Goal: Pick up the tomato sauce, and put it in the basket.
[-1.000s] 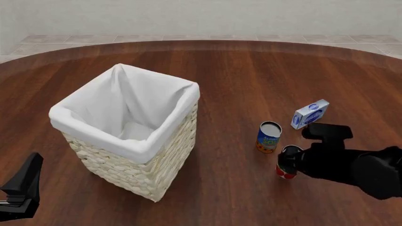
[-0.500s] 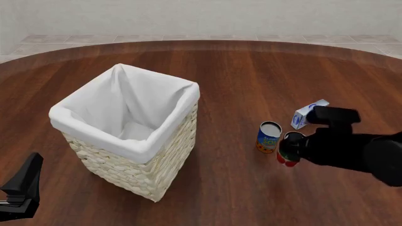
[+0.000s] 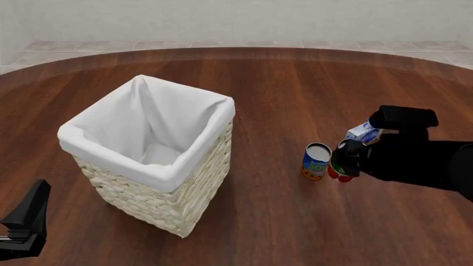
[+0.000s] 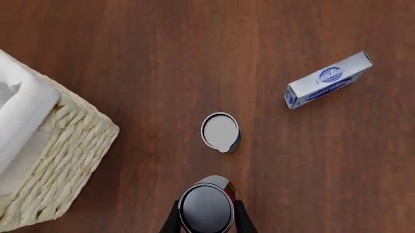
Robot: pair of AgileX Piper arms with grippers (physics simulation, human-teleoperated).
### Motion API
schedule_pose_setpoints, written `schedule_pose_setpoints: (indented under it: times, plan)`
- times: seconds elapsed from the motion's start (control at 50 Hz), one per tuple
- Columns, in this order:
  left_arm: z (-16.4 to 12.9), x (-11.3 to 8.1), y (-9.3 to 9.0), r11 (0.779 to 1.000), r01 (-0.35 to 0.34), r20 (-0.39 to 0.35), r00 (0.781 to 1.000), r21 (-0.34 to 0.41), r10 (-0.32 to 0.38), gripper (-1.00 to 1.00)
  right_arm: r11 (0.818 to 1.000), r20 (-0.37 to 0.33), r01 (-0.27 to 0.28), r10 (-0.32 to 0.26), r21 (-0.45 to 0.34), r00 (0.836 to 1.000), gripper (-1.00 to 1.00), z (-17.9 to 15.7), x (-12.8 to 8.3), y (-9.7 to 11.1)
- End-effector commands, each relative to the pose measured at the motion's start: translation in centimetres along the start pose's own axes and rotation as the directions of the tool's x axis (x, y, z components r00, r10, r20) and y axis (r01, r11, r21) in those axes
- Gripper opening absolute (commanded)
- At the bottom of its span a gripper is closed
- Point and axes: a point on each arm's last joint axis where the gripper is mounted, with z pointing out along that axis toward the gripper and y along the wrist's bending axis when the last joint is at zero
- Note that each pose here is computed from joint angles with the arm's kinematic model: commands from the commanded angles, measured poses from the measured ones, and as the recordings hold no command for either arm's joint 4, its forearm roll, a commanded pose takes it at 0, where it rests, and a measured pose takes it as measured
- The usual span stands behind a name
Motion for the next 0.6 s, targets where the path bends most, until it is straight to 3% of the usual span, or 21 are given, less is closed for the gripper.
schedule_pose_setpoints:
  times: [0.02,0.6]
  plan:
    - [0.0,0.0,0.0,1.000,0.000,0.000,1.000,0.000,0.000,1.00,1.000,0.055,0.028,-0.027,-0.009,0.998,-1.00,-1.8,-1.9,0.4]
    - [0.0,0.0,0.0,1.000,0.000,0.000,1.000,0.000,0.000,1.00,0.989,0.119,0.138,-0.130,-0.062,0.984,-1.00,-4.3,-5.3,2.7]
